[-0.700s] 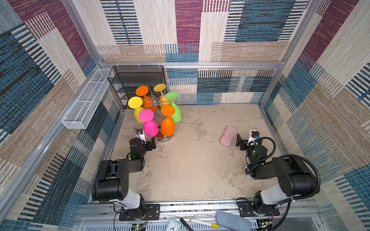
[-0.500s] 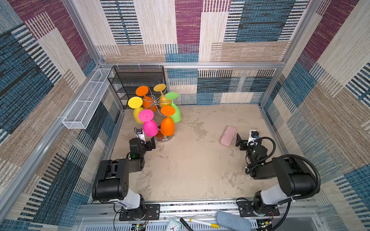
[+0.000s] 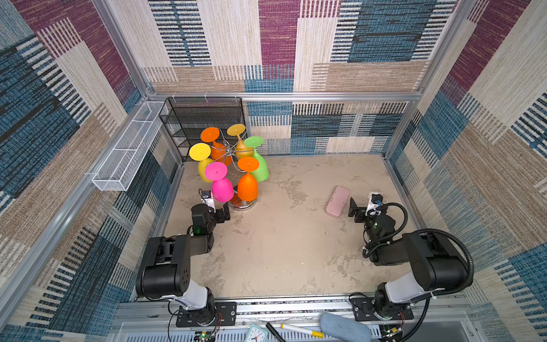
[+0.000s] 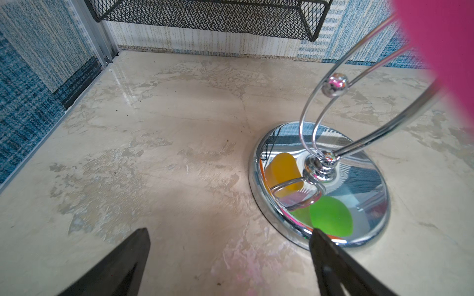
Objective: Take the wine glass off the wine glass rack
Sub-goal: Pick up the wine glass from the wine glass rack.
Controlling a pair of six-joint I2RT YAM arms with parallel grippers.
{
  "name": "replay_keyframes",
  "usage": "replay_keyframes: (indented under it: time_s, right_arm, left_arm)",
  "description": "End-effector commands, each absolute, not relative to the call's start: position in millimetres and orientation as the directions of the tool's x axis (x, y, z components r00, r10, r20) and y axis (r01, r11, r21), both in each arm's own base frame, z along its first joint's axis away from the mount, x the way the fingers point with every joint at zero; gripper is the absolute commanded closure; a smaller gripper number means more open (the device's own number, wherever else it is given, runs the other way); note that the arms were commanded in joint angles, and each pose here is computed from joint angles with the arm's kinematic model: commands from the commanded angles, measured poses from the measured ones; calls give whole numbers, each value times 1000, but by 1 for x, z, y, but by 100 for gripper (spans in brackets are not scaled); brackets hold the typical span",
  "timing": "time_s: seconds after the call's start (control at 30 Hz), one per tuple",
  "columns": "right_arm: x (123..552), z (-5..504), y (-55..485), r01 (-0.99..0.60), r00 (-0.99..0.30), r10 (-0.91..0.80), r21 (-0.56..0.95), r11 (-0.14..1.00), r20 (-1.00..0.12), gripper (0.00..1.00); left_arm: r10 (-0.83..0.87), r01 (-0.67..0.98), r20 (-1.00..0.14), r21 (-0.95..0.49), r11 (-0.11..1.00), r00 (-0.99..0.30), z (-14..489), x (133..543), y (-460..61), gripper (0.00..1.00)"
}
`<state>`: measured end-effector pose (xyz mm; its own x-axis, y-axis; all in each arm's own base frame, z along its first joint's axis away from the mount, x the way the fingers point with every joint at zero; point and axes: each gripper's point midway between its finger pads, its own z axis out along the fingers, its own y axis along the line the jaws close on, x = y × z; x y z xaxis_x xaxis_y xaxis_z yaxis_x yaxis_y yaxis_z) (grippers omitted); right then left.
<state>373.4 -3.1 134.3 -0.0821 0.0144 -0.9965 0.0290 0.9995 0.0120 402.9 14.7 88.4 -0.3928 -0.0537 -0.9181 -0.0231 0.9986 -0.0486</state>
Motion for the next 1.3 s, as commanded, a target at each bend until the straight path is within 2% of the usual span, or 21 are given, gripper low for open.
replay_keyframes:
  time_s: [0.0,0.73,0.9,1.1,1.27]
  right_arm:
    - [375,144,-2,22,-44,14,13,1000,-999,0]
    - [373,144,-3,23,-40,13,12,1000,-999,0]
    - [366,152,-3,27,-7,14,14,1000,-1000,0]
    - [344,171,-8,55,62,31,35,998,-998,0]
    - [337,178,-11,70,67,61,66,995,-996,0]
  left_arm:
    - [-36,-23,-924,-30,999,-381,92,404,16,0]
    - [-31,-21,-924,-25,999,-381,92,404,14,0]
    - [-31,-23,-927,-24,999,-374,94,404,15,3]
    - [-77,-132,-952,-39,991,-297,101,389,32,3]
    - [-108,-221,-965,-55,974,-239,122,369,46,2]
